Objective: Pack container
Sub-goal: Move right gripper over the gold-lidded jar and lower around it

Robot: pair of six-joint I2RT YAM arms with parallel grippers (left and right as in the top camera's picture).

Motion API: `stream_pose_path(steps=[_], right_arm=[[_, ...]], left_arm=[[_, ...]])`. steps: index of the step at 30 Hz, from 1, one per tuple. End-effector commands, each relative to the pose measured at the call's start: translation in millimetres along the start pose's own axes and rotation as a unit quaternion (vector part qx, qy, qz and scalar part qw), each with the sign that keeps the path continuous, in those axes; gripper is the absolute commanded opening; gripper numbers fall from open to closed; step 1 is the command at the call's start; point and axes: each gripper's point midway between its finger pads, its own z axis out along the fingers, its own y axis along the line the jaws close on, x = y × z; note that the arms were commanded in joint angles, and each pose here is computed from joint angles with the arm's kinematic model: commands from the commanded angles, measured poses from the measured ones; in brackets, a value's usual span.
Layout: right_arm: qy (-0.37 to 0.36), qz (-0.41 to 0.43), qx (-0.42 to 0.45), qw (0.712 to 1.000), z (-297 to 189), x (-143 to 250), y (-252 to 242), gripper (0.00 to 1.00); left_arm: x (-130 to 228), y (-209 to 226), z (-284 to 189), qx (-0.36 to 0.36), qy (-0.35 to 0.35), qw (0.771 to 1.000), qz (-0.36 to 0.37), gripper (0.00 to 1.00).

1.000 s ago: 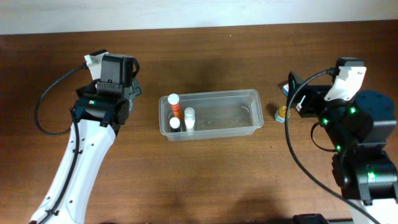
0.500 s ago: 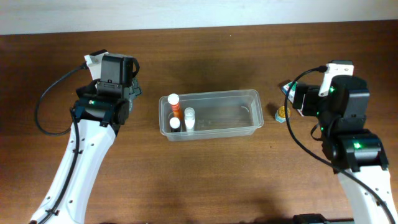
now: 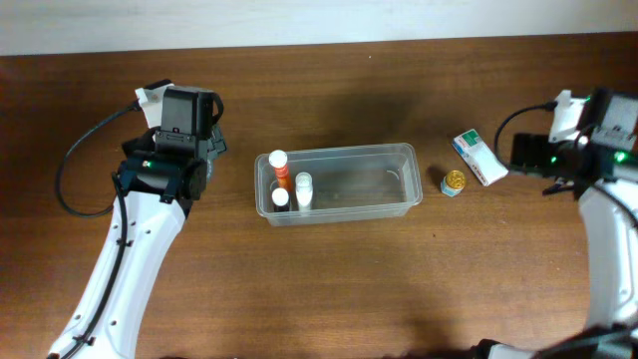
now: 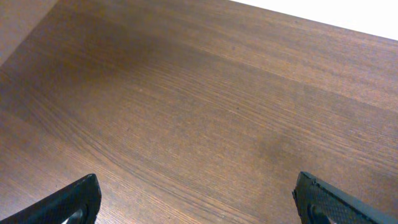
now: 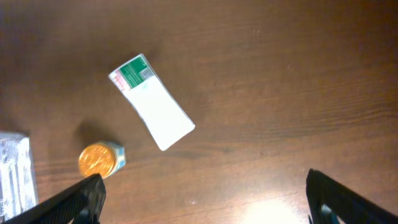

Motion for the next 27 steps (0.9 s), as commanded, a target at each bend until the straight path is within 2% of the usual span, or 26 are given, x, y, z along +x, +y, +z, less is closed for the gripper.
stream_pose_path(steps=[1, 5, 14, 16, 19, 27], right_arm=[[-0.002, -0.037, -0.029, 0.999, 0.8, -21.7, 0.1, 0.93], [0.014, -0.079, -0.036, 0.996, 18.9, -22.0, 2.4, 0.94], [-0.009, -0.101, -0.032, 0.994, 28.8, -34.8, 0.2, 0.95], [-0.009, -0.1, -0.057, 0.993, 29.2, -33.5, 8.6, 0.96], [-0.001, -0.083, -0.104, 0.991, 26.9, -26.4, 25.2, 0.94], [0.063, -0.018, -0.13, 0.989, 24.4, 0.0, 47.3, 0.9]], left_arm=[[-5.6, 5.1, -6.1, -0.002, -0.01, 1.0, -0.004, 0.99], [-5.6, 5.0, -6.2, -0.002, -0.011, 1.0, -0.004, 0.99], [-5.6, 5.1, -6.2, -0.002, -0.011, 1.0, -0.004, 0.99], [-5.6, 5.1, -6.1, -0.002, -0.01, 1.0, -0.004, 0.99], [-5.6, 5.1, -6.1, -0.002, -0.01, 1.0, -0.004, 0.99], [-5.6, 5.0, -6.2, -0.002, -0.011, 1.0, -0.004, 0.99]])
